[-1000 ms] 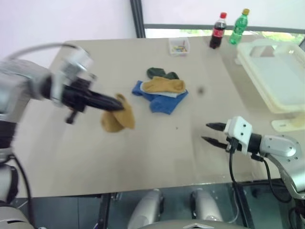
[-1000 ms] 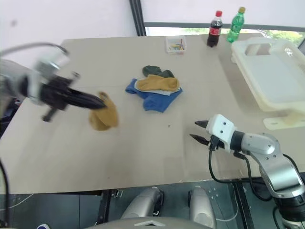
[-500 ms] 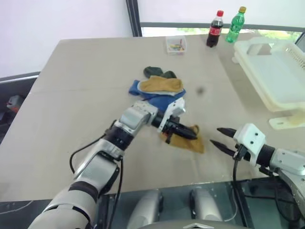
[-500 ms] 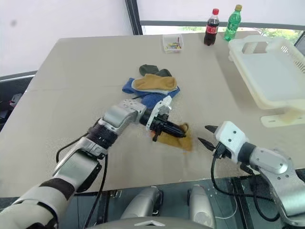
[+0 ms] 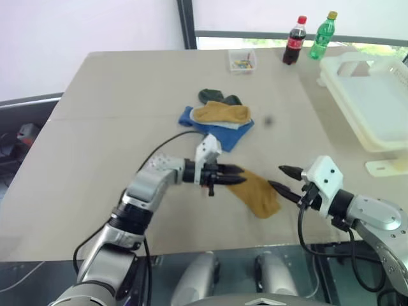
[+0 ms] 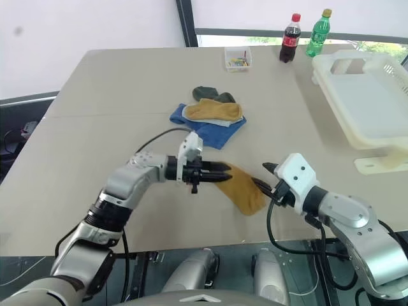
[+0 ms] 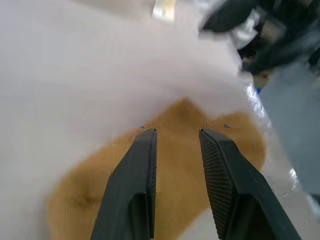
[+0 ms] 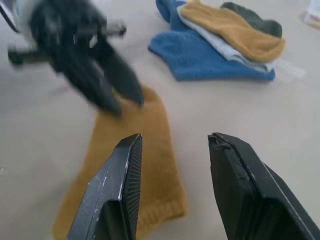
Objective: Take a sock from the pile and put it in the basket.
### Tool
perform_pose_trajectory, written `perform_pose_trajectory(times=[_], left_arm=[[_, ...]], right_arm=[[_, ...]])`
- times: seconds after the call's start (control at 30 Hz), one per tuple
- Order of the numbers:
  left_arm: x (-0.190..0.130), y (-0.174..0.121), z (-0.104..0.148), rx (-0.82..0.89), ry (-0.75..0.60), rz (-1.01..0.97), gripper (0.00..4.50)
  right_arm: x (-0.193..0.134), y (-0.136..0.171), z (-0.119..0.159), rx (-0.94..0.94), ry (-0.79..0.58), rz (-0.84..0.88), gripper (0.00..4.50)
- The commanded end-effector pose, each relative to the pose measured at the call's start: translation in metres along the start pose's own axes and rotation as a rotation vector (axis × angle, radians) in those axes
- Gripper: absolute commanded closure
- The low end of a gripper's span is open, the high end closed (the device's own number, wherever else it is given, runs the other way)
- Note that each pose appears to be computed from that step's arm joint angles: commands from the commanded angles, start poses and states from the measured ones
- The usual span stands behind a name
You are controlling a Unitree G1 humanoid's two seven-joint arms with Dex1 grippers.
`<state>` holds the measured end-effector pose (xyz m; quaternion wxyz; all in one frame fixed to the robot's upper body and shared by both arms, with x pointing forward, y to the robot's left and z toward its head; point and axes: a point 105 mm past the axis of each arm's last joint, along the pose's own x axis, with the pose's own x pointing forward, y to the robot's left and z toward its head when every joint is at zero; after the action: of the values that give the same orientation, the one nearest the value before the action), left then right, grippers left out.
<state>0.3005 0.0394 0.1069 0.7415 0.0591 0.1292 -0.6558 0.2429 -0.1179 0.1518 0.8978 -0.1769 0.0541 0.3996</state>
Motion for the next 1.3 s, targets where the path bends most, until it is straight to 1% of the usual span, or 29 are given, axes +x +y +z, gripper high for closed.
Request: perform_pose_trajectory(times=[0.03,0.1,0.2,0.3,0.4,0.5,0.57,0.6,0.67,0.8,0.87,1.0,1.13,1.17,1.2,1.23,1.27,1.3], left_arm=[[0.016,0.003,0.011,0.031,-0.02,0.04,3.07],[0.018,0.008,0.012,0.041,-0.023,0.074,3.07],[0.014,0.011,0.017,0.034,-0.053,0.098,3.07],[0.005,0.011,0.02,0.034,-0.063,0.115,3.07],[-0.005,0.016,0.015,0.033,-0.046,0.155,3.07],[-0.013,0.019,0.002,0.047,0.004,0.189,3.02],[-0.016,0.017,-0.009,0.024,0.036,0.194,3.02],[-0.016,0.015,-0.013,0.016,0.047,0.192,3.02],[-0.014,0.009,-0.017,0.0,0.052,0.181,3.02],[-0.009,-0.003,-0.013,-0.069,0.017,0.157,3.02],[-0.007,-0.004,-0.008,-0.105,-0.008,0.163,3.02],[-0.006,-0.005,0.007,-0.168,-0.067,0.169,3.02],[-0.008,-0.003,0.015,-0.171,-0.094,0.197,3.02],[-0.009,-0.001,0.016,-0.165,-0.1,0.208,3.02],[-0.01,0.0,0.018,-0.158,-0.107,0.217,3.02],[-0.011,0.003,0.02,-0.143,-0.115,0.23,3.02],[-0.011,0.005,0.023,-0.126,-0.123,0.242,3.02],[-0.012,0.009,0.025,-0.111,-0.129,0.257,3.02]], right_arm=[[0.0,0.008,0.007,-0.013,-0.007,0.071,2.33],[0.002,0.017,-0.003,-0.004,0.053,0.115,2.33],[0.008,0.028,-0.026,0.01,0.133,0.15,2.33],[0.009,0.029,-0.049,-0.008,0.219,0.155,2.33],[0.006,0.026,-0.061,-0.027,0.266,0.155,2.33],[0.002,0.015,-0.073,-0.098,0.331,0.154,3.15],[-0.001,0.001,-0.086,-0.189,0.388,0.154,4.09],[-0.002,-0.006,-0.09,-0.231,0.406,0.161,4.46],[-0.001,-0.021,-0.091,-0.32,0.413,0.186,4.46],[0.003,-0.052,-0.09,-0.496,0.41,0.251,4.46],[-0.001,-0.063,-0.091,-0.579,0.416,0.309,4.46],[-0.006,-0.08,-0.094,-0.715,0.415,0.366,4.46],[-0.01,-0.086,-0.092,-0.728,0.405,0.442,4.46],[-0.01,-0.086,-0.09,-0.732,0.382,0.441,3.78],[-0.009,-0.085,-0.087,-0.741,0.357,0.436,3.39],[-0.008,-0.085,-0.083,-0.741,0.325,0.424,3.13],[-0.007,-0.084,-0.078,-0.732,0.292,0.404,2.6],[-0.006,-0.084,-0.071,-0.699,0.253,0.375,2.39]])
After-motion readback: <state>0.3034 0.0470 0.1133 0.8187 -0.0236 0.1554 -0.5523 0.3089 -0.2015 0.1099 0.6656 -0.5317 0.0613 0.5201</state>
